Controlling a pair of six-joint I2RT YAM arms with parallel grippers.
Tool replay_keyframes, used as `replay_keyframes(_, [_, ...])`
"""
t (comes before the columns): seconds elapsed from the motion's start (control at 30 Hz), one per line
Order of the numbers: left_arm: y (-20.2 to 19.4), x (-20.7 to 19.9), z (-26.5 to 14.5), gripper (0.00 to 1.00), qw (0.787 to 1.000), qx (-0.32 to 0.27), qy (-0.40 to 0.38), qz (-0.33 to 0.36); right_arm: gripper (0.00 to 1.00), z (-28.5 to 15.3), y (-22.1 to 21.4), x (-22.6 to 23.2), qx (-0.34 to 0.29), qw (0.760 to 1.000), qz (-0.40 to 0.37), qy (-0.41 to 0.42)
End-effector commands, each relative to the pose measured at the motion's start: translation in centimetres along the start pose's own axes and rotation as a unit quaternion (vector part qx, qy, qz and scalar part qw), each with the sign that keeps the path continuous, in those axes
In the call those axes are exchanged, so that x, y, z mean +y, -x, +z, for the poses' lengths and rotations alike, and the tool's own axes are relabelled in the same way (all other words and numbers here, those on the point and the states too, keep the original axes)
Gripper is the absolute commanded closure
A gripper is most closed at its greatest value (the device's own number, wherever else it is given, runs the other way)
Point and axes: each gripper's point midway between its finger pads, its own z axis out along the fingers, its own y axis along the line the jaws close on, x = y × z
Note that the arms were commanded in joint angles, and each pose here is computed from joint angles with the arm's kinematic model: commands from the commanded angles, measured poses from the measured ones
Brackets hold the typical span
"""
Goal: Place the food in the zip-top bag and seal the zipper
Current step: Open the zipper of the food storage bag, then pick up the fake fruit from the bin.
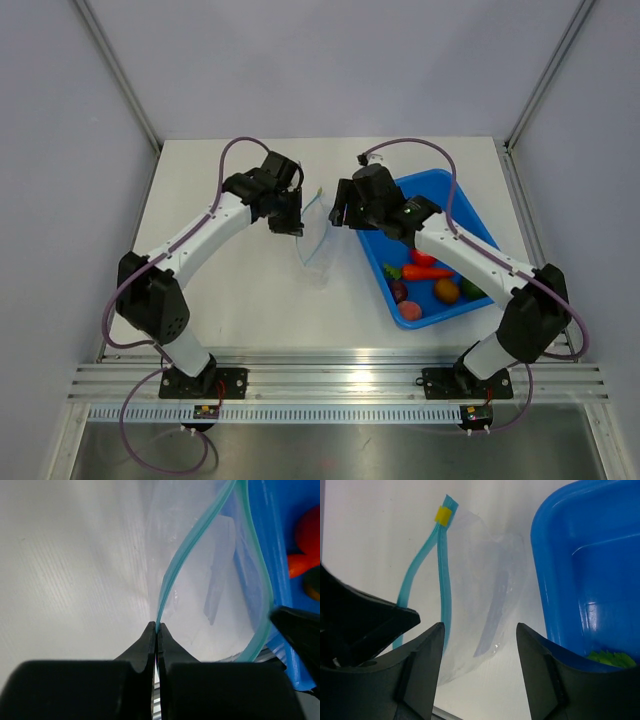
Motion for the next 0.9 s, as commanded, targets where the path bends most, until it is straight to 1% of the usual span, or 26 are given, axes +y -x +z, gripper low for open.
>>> replay_keyframes(0.0, [1.3, -0.3, -0.4, 1.0, 0.999, -0.019, 0.018, 0.021, 0.33, -2.8, 1.7, -0.1, -0.034, 0.999, -0.001, 0.002])
replay_keyframes(0.1, [1.2, -0.7, -0.3, 1.0, 0.999, -0.017, 0.022, 0.026, 0.29, -4.2, 2.5, -2.5, -0.062, 0.997, 0.004, -0.046])
replay_keyframes(0.13, [1.2, -0.7, -0.3, 1.0, 0.999, -0.018, 0.026, 0.03, 0.29, -4.4, 2.2, -4.3, -0.062, 0.995, 0.005, -0.075])
replay_keyframes(0.17, [1.2, -0.9, -0.5, 1.0, 0.999, -0.019, 0.025, 0.033, 0.29, -4.6, 2.8, -6.4, -0.066, 0.993, 0.018, -0.098])
replay_keyframes(0.23, [1.8, -0.4, -1.3, 1.0, 0.997, -0.033, 0.047, 0.041, 0.28, -5.4, 2.1, -9.7, -0.051, 0.989, 0.034, -0.132])
replay_keyframes(0.27, [1.7, 0.0, -1.7, 1.0, 0.997, -0.03, 0.057, 0.049, 0.28, -5.8, 2.3, -12.0, -0.052, 0.985, 0.051, -0.156])
replay_keyframes(0.3, [2.5, -0.1, -2.4, 1.0, 0.996, -0.044, 0.062, 0.055, 0.28, -6.6, 1.5, -13.4, -0.044, 0.983, 0.054, -0.173])
replay_keyframes(0.33, [2.7, 0.1, -2.8, 1.0, 0.995, -0.045, 0.067, 0.06, 0.27, -7.1, 1.2, -14.5, -0.045, 0.979, 0.058, -0.188])
replay_keyframes(0.37, [2.6, 0.3, -3.1, 1.0, 0.994, -0.039, 0.075, 0.072, 0.22, -7.5, 0.9, -15.4, -0.042, 0.977, 0.061, -0.2])
replay_keyframes(0.4, [2.8, 0.2, -3.4, 1.0, 0.993, -0.04, 0.078, 0.078, 0.21, -8.0, 0.6, -16.5, -0.041, 0.974, 0.069, -0.212])
replay_keyframes(0.43, [3.4, 0.0, -3.7, 1.0, 0.992, -0.047, 0.084, 0.086, 0.18, -7.9, -0.6, -17.5, -0.027, 0.972, 0.069, -0.224])
replay_keyframes(0.47, [3.3, 0.1, -3.8, 1.0, 0.99, -0.041, 0.091, 0.098, 0.15, -7.8, -1.2, -18.2, -0.02, 0.97, 0.072, -0.232])
replay_keyframes(0.5, [3.4, 0.0, -3.8, 1.0, 0.989, -0.042, 0.096, 0.103, 0.15, -7.5, -2.5, -19.3, -0.003, 0.966, 0.076, -0.246])
replay_keyframes(0.6, [3.3, -0.8, -3.0, 1.0, 0.988, -0.033, 0.097, 0.116, 0.13, -6.5, -4.2, -21.9, 0.016, 0.959, 0.097, -0.267])
replay_keyframes(0.67, [3.1, -1.2, -2.1, 1.0, 0.988, -0.028, 0.096, 0.12, 0.1, -6.0, -4.7, -23.2, 0.024, 0.956, 0.114, -0.27])
replay_keyframes(0.77, [2.8, -1.5, -1.2, 1.0, 0.987, -0.023, 0.1, 0.122, 0.0, -4.9, -4.6, -24.2, 0.021, 0.954, 0.115, -0.276])
replay_keyframes(0.87, [2.5, -1.7, -0.5, 1.0, 0.987, -0.018, 0.102, 0.124, 0.0, -3.3, -4.2, -24.7, 0.02, 0.954, 0.106, -0.278])
